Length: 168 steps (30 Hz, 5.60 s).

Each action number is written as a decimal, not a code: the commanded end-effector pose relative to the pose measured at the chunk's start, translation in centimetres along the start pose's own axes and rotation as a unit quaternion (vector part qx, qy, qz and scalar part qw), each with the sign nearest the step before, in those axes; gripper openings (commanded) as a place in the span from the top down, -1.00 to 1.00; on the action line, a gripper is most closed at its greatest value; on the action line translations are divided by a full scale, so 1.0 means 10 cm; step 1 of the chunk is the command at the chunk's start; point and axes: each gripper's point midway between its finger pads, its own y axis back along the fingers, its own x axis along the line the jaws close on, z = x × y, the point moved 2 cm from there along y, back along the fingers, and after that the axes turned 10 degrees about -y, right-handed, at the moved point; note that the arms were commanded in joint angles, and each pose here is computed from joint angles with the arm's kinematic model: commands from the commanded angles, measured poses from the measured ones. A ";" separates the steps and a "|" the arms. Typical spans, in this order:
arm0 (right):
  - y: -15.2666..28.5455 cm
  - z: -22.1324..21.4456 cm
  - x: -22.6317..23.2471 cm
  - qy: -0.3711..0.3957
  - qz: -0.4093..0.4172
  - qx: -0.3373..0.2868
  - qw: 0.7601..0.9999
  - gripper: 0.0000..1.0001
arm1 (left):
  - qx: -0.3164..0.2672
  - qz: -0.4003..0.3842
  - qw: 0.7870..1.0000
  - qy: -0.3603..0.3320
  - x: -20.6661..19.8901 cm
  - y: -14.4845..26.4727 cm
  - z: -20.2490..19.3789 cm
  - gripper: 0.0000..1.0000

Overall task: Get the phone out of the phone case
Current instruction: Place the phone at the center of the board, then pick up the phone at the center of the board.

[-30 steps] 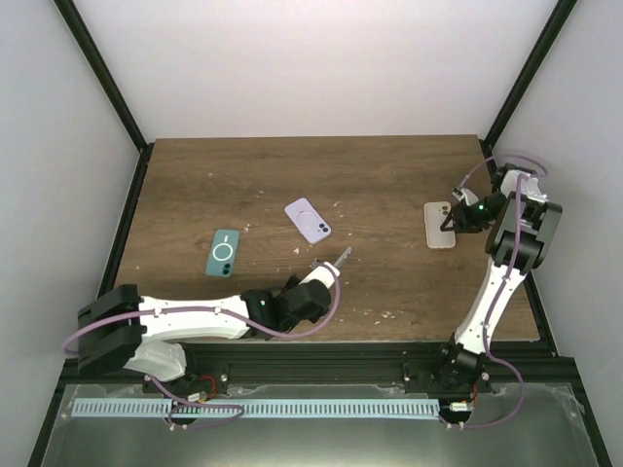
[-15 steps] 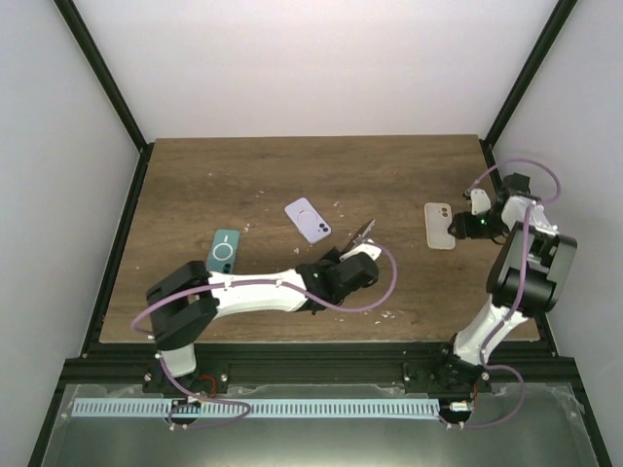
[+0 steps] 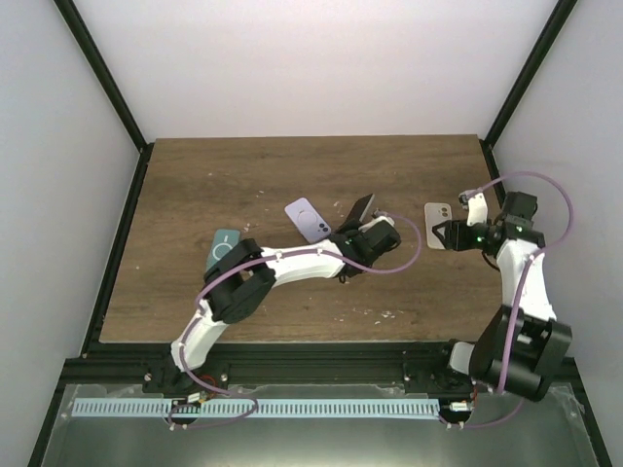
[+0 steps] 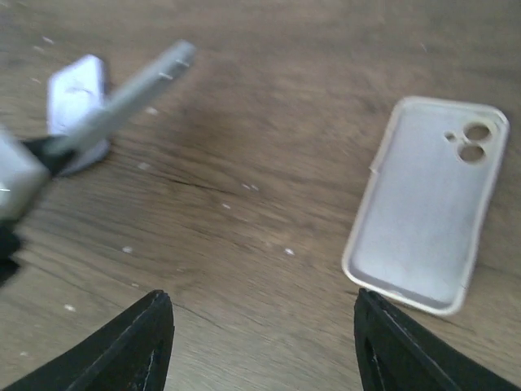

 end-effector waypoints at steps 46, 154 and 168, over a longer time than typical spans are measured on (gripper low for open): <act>0.13 0.08 0.46 0.007 0.106 -0.058 0.993 -0.29 | 0.074 -0.189 0.953 0.226 0.22 0.45 -0.21 -0.73; 0.38 -0.21 1.96 0.478 0.173 -0.040 0.860 0.02 | 0.142 -0.437 0.847 0.266 0.12 1.15 -1.32 0.24; 0.18 -0.88 2.49 0.715 0.138 0.015 0.685 -0.21 | 0.098 -0.548 0.792 0.252 0.06 1.55 -1.09 0.25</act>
